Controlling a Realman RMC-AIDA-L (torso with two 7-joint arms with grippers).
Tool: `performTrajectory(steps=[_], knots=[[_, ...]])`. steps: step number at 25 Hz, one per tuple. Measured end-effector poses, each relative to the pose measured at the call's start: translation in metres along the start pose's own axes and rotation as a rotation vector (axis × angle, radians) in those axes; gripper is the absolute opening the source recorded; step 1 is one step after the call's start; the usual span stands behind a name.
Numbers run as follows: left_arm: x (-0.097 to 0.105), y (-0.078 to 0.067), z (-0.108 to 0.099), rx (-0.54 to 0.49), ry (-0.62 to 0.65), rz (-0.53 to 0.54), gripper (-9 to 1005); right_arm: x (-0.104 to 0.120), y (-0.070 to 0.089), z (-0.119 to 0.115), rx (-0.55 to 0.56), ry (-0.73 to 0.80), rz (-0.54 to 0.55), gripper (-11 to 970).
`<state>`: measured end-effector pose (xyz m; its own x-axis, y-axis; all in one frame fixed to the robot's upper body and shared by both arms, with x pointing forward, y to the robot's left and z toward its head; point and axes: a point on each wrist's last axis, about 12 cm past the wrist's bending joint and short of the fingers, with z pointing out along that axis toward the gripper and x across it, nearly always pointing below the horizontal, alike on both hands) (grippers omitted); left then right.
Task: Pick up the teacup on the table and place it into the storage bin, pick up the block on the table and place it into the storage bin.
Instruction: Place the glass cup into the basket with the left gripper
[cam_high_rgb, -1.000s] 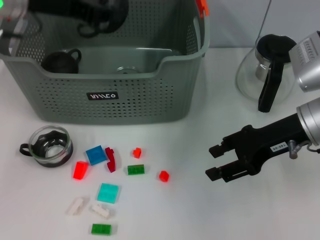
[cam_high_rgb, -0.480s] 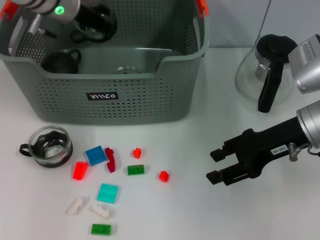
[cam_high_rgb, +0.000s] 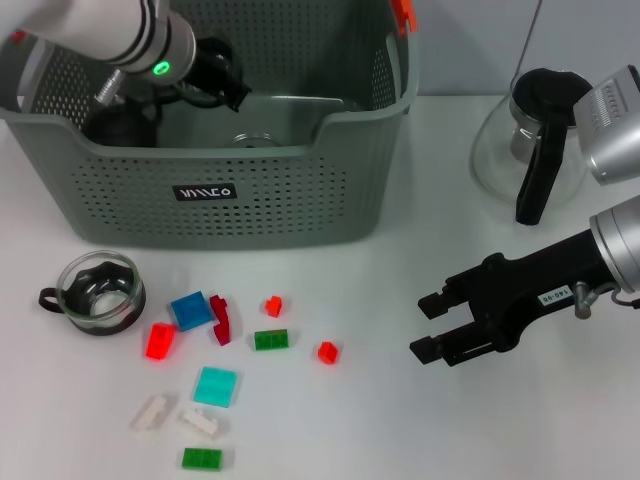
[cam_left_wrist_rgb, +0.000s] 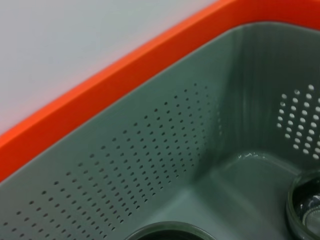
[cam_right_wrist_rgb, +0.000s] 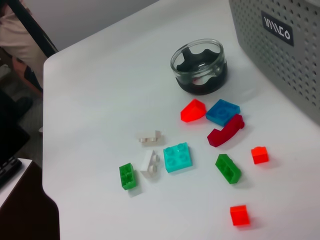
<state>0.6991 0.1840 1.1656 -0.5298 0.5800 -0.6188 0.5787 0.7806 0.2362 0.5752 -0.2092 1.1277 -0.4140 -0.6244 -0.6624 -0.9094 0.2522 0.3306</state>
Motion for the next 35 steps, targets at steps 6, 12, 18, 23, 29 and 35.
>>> performTrajectory(steps=[6, 12, 18, 23, 29, 35], knots=[[0.004, -0.009, 0.006, 0.005, 0.011, 0.026, 55, -0.003, 0.000, 0.001, 0.002, 0.000, -0.007, 684], [0.003, -0.017, 0.008, 0.006, 0.012, 0.061, 55, -0.003, -0.001, 0.001, 0.011, 0.000, -0.009, 685], [0.003, -0.020, 0.009, 0.006, 0.013, 0.076, 86, -0.003, -0.002, 0.002, 0.024, 0.012, -0.010, 686], [0.005, -0.021, 0.010, 0.003, 0.014, 0.077, 233, -0.003, -0.003, 0.003, 0.029, 0.011, -0.013, 686], [-0.002, -0.011, -0.005, -0.015, -0.023, 0.019, 505, -0.003, -0.003, 0.003, 0.031, 0.009, -0.013, 687], [-0.013, 0.002, -0.059, -0.009, -0.185, -0.088, 633, -0.001, -0.003, 0.003, 0.031, 0.007, -0.019, 687]])
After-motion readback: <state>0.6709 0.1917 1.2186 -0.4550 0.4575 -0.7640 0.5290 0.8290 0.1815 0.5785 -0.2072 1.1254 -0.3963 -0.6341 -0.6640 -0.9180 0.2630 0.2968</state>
